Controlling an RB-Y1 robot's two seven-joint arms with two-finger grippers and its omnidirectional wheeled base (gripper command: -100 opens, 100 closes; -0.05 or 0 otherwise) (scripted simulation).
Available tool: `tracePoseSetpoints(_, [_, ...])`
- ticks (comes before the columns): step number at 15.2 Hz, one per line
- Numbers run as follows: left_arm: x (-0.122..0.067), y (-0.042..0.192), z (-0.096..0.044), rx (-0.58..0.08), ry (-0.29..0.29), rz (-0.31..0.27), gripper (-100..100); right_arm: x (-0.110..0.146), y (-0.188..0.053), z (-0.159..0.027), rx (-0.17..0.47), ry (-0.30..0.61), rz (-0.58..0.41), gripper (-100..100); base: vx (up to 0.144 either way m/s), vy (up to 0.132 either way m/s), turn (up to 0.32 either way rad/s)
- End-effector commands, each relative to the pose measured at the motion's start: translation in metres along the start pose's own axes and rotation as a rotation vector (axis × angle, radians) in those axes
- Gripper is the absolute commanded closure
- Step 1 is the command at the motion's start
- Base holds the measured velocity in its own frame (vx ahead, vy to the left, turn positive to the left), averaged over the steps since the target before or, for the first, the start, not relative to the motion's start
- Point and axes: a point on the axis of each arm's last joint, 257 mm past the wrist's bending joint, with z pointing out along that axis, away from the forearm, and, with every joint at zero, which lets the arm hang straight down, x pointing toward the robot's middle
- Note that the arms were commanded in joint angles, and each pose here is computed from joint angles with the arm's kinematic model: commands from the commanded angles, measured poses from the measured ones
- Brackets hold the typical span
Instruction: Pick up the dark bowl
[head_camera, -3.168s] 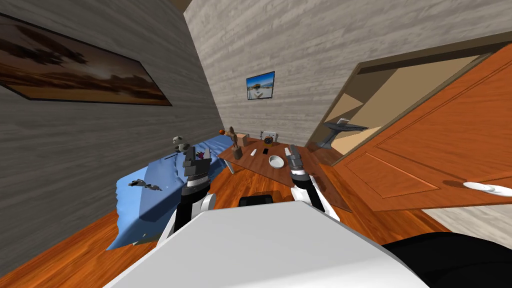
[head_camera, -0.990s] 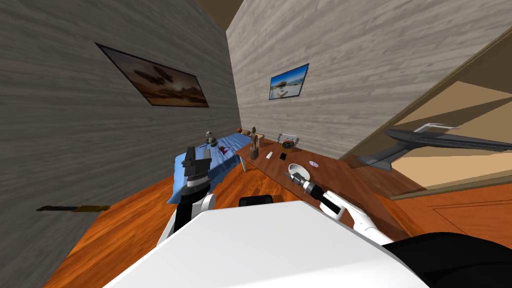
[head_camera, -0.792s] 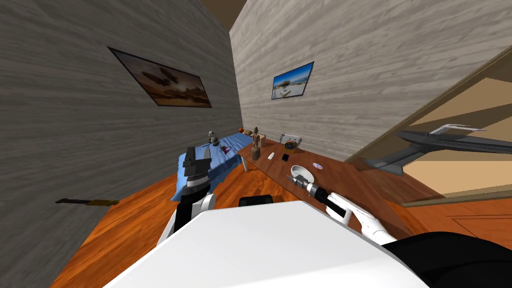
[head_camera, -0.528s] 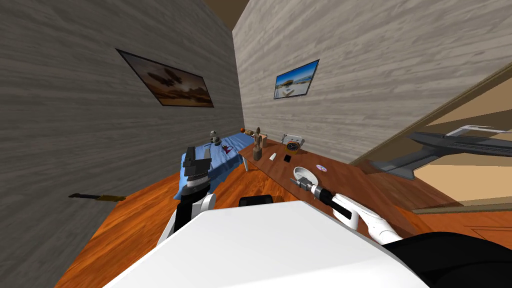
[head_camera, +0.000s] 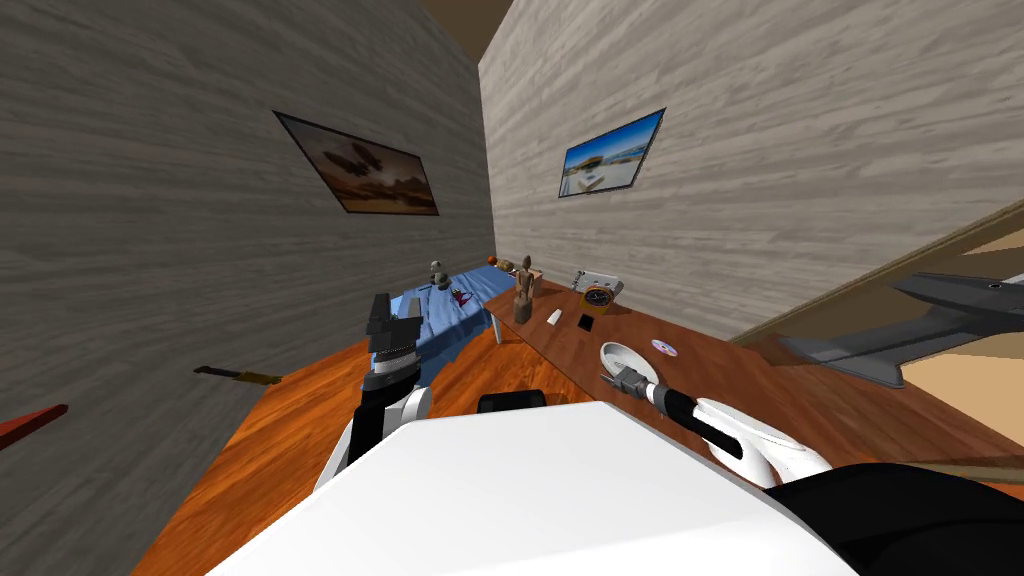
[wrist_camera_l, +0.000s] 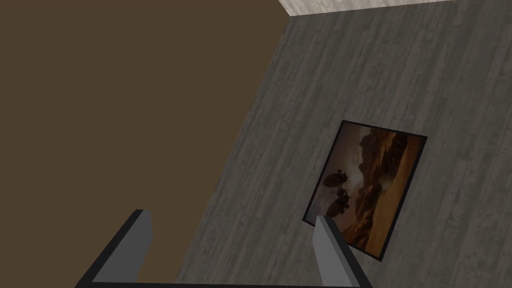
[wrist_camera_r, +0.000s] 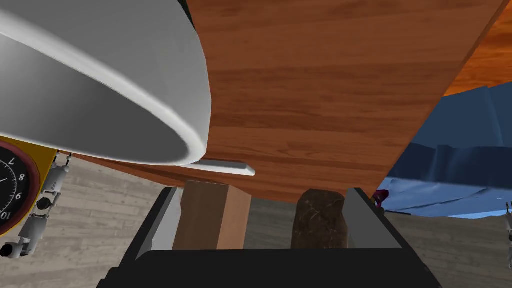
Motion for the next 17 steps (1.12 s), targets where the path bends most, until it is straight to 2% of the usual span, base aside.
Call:
tracePoseSetpoints(1, [0.000, 0.000, 0.000, 0.000, 0.000, 0.000, 0, 0.025, -0.013, -0.012, 0.016, 0.069, -0.054, -100, 0.087, 0.046, 0.127])
tracePoseSetpoints(3, [0.000, 0.000, 0.000, 0.000, 0.000, 0.000, 0, 0.065, -0.030, -0.034, 0.024, 0.184, -0.143, -100, 0.093, 0.068, 0.141])
tracePoseSetpoints(6, [0.000, 0.000, 0.000, 0.000, 0.000, 0.000, 0, 0.069, -0.033, -0.036, 0.029, 0.191, -0.141, -100, 0.051, 0.040, 0.035])
tracePoseSetpoints(7, [0.000, 0.000, 0.000, 0.000, 0.000, 0.000, 0, 0.088, -0.040, -0.048, 0.030, 0.246, -0.180, -100, 0.022, 0.026, 0.059])
tracePoseSetpoints(8, [0.000, 0.000, 0.000, 0.000, 0.000, 0.000, 0, 0.089, -0.041, -0.049, 0.031, 0.249, -0.179, -100, 0.031, 0.030, 0.077])
tracePoseSetpoints(13, [0.000, 0.000, 0.000, 0.000, 0.000, 0.000, 0, 0.170, -0.063, -0.111, 0.012, 0.482, -0.318, -100, 0.080, 0.057, 0.124])
tracePoseSetpoints(15, [0.000, 0.000, 0.000, 0.000, 0.000, 0.000, 0, 0.167, -0.060, -0.108, 0.007, 0.472, -0.320, -100, 0.081, 0.054, 0.028])
tracePoseSetpoints(17, [0.000, 0.000, 0.000, 0.000, 0.000, 0.000, 0, 0.181, -0.065, -0.121, 0.006, 0.514, -0.336, -100, 0.022, 0.014, 0.014])
